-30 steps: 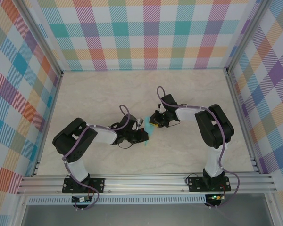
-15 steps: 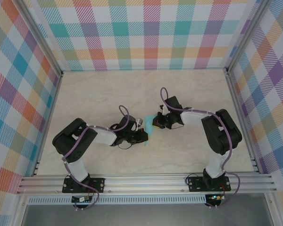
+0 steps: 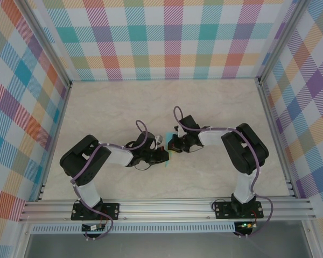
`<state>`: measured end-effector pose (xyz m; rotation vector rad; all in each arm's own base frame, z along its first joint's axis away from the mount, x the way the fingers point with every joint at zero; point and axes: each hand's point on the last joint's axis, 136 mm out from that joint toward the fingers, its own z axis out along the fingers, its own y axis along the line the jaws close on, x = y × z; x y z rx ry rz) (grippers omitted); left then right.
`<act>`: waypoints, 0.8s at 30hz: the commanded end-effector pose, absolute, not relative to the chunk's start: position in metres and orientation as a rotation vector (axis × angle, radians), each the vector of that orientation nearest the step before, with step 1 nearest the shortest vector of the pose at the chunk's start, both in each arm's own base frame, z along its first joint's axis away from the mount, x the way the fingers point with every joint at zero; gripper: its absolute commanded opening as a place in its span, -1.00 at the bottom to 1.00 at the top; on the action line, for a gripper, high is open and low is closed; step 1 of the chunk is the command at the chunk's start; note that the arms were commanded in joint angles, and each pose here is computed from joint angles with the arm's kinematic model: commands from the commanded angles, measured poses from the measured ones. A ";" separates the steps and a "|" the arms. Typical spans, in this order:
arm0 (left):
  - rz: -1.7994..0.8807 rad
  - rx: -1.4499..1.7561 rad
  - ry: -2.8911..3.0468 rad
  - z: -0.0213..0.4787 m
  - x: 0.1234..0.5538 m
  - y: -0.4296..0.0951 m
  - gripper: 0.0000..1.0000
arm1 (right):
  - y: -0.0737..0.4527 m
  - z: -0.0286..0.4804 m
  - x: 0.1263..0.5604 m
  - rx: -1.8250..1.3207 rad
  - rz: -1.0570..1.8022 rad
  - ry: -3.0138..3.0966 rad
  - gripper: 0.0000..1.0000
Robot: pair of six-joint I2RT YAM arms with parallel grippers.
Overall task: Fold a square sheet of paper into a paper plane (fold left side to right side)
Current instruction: Fold the wing for the fifth time at the center of the table.
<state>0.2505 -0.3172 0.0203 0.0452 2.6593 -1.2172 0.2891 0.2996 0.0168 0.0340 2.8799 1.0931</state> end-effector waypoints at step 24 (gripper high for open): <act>-0.988 -0.055 2.893 -0.030 0.218 -0.282 -1.00 | 0.252 0.009 0.375 -0.012 0.920 2.720 -0.91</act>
